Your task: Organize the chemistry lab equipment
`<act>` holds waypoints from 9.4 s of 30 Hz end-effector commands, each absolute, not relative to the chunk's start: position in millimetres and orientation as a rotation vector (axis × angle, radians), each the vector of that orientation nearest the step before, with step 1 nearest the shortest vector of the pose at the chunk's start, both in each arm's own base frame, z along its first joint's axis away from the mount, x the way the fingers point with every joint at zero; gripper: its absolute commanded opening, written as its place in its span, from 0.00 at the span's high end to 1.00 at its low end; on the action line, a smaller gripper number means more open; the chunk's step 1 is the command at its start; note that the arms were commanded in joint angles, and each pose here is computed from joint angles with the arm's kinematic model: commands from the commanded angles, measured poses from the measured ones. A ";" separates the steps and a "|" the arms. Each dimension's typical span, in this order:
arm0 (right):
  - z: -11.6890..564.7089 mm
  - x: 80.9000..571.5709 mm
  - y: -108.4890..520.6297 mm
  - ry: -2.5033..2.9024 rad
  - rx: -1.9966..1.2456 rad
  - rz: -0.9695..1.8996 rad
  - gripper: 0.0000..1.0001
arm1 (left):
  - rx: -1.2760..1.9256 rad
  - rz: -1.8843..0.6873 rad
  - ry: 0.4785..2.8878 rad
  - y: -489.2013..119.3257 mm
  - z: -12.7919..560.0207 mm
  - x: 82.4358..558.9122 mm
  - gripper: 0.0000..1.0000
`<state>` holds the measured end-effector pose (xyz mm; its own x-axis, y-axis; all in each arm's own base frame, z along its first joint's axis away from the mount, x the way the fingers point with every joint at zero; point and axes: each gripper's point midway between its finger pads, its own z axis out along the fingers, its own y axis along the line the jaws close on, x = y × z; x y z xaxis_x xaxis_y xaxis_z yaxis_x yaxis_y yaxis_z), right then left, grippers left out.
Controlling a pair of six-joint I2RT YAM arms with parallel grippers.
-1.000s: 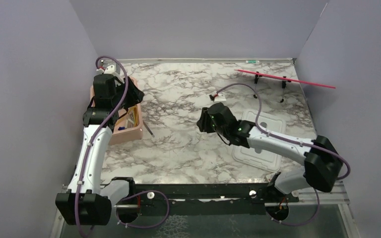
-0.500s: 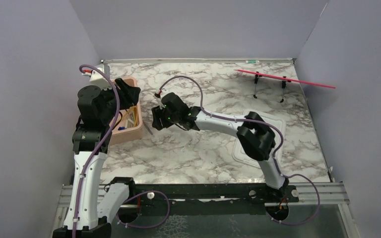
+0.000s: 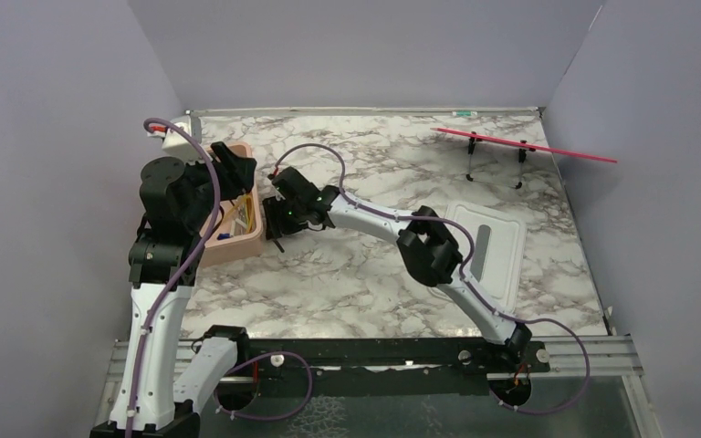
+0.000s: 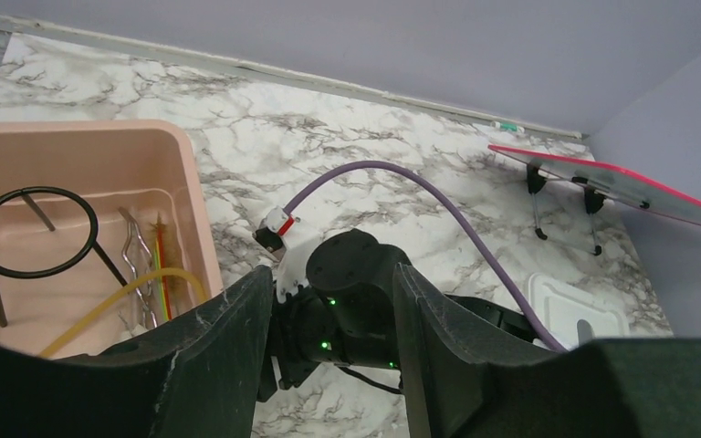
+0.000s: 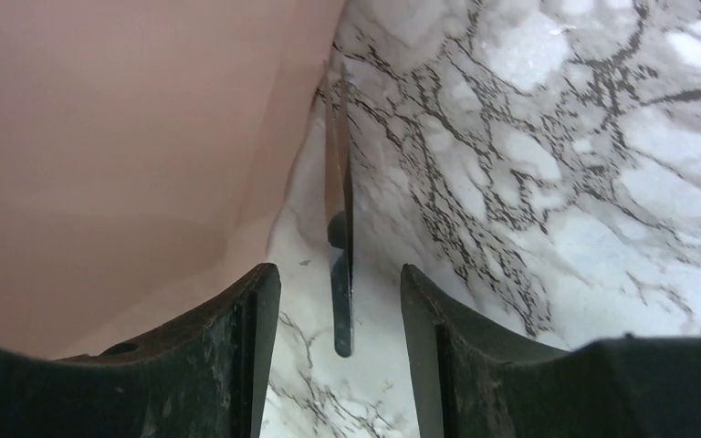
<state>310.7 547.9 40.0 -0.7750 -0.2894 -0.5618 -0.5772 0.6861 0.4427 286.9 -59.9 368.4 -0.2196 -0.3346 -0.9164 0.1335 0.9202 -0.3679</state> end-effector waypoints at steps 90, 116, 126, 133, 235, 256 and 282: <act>256.8 329.2 402.7 2.039 0.009 1.387 0.97 | -0.071 -1.226 1.968 -202.0 240.0 291.6 0.46; 269.7 322.4 387.9 2.021 -0.039 1.316 0.49 | 0.004 -0.927 2.027 -188.7 239.0 302.6 1.00; 278.8 319.4 358.6 1.996 -0.023 1.174 0.47 | -0.196 -0.235 2.104 -85.4 238.4 319.3 1.00; 260.4 308.9 345.2 2.033 -0.002 1.142 0.48 | -0.330 0.027 2.198 -11.6 215.3 318.1 1.00; 56.2 330.3 91.3 2.432 0.466 -0.064 0.56 | 0.179 -0.917 2.368 -184.9 187.5 346.1 0.60; 24.7 327.7 81.1 2.506 0.492 -0.143 0.94 | 0.127 -0.911 2.156 -192.0 259.5 339.5 0.50; 207.9 310.0 115.5 2.112 0.499 0.449 0.99 | 0.374 -1.299 1.974 -393.0 245.4 247.7 0.20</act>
